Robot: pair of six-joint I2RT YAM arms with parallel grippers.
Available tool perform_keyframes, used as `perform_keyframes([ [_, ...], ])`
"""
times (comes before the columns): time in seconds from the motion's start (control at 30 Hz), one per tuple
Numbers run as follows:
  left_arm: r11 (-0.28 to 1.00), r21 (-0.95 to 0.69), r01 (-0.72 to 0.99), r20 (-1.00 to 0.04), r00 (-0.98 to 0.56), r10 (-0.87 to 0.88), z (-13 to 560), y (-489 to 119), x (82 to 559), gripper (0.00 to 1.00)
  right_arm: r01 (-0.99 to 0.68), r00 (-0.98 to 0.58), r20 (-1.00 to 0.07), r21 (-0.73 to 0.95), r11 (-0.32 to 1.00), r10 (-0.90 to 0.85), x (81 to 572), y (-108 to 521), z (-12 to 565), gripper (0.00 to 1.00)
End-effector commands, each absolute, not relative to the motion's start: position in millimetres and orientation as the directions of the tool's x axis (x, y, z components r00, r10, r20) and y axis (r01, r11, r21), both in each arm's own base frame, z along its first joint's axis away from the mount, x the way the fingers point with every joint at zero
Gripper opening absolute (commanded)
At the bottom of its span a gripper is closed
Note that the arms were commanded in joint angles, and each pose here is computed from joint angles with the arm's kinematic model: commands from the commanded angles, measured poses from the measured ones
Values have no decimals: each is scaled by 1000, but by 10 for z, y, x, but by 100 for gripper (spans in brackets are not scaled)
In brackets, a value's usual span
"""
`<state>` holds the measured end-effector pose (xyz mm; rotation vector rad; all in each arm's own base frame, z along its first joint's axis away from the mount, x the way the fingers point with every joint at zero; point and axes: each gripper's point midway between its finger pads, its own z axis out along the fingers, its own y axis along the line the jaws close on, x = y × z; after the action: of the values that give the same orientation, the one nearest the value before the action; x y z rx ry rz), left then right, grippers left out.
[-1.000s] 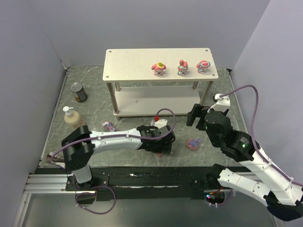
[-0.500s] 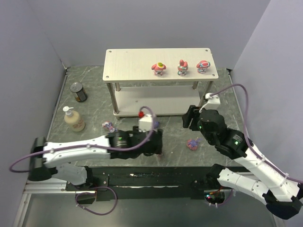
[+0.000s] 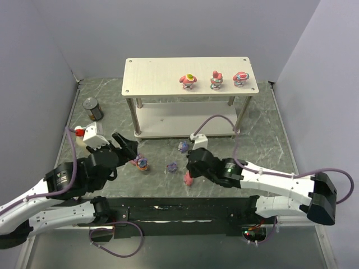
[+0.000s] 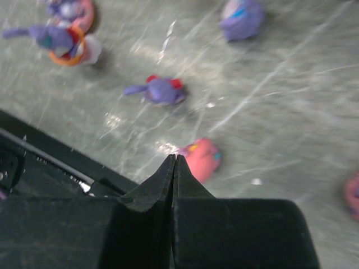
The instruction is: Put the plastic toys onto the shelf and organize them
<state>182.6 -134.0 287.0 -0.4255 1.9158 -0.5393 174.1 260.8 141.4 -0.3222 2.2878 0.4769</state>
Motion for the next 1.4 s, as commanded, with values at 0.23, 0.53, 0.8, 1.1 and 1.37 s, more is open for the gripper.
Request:
perform_keyframes([
  [0.23,945,-294,-142,-838,-437,-326,2360,-1300,1983,85,-464,-750,-638,317,827,-176,1325,3354,920,0],
  [0.53,934,-348,-80,-824,-448,-346,2420,-1392,2006,86,-378,-805,-569,277,883,-166,1225,3119,517,0],
  [0.8,933,-354,-61,-818,-463,-341,2421,-1418,1989,87,-280,-841,-527,223,934,-126,1176,2799,295,0],
  [1.1,927,-373,-48,-814,-463,-351,2448,-1427,1979,87,-186,-827,-561,196,963,-46,1263,2573,282,0],
  [1.37,926,-375,-48,-811,-467,-353,2434,-1417,1970,87,-97,-832,-555,187,978,24,1353,2378,233,0],
])
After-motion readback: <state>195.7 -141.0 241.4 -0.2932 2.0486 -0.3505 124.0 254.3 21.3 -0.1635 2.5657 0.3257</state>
